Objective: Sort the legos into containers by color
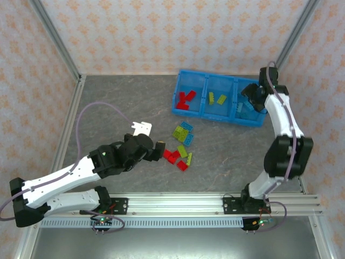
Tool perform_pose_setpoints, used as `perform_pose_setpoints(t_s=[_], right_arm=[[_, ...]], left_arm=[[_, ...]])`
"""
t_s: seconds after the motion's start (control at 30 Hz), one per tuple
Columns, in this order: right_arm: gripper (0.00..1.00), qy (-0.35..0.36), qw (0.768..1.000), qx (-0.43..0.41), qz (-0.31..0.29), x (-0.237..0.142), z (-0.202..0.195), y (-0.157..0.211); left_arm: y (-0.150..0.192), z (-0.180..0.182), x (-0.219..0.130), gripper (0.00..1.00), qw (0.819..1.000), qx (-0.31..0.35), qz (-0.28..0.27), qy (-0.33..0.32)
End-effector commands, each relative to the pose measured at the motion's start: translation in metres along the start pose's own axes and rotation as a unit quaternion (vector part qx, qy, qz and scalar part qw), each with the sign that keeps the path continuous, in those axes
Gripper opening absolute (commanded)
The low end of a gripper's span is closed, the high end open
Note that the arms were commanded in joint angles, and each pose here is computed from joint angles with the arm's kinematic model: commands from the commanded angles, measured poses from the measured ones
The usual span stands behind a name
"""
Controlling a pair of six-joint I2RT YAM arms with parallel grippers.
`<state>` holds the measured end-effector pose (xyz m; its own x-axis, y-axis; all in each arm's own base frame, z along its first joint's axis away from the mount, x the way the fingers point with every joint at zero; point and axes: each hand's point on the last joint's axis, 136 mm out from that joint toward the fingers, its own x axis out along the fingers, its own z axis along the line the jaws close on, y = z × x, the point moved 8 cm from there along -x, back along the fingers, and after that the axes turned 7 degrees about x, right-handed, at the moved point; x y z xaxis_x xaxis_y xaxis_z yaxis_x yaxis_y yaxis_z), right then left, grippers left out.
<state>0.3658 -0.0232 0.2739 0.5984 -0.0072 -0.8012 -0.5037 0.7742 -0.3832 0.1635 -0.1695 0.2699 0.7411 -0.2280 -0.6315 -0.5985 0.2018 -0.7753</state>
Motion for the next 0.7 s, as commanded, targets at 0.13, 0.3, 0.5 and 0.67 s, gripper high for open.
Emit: perform_pose_setpoints(t_s=[0.13,0.3,0.5,0.67], right_arm=[[0.73,-0.039,0.975,-0.174,0.133,-0.057,0.000,0.148],[0.72,0.001,0.938,-0.253,0.237,-0.058,-0.015,0.239],[0.74,0.029,0.916,-0.283,0.282,-0.041,-0.027,0.301],[0.74,0.036,0.906,-0.289,0.307,-0.016,-0.026,0.320]], left_arm=[[0.005,-0.002,0.014,0.98,1.000,-0.011,0.002,-0.023],[0.012,-0.008,0.014,0.98,0.999,0.042,0.004,0.026],[0.015,-0.009,0.011,0.98,0.997,0.059,-0.002,0.052],[0.017,-0.015,0.009,0.98,0.994,0.061,-0.004,0.088]])
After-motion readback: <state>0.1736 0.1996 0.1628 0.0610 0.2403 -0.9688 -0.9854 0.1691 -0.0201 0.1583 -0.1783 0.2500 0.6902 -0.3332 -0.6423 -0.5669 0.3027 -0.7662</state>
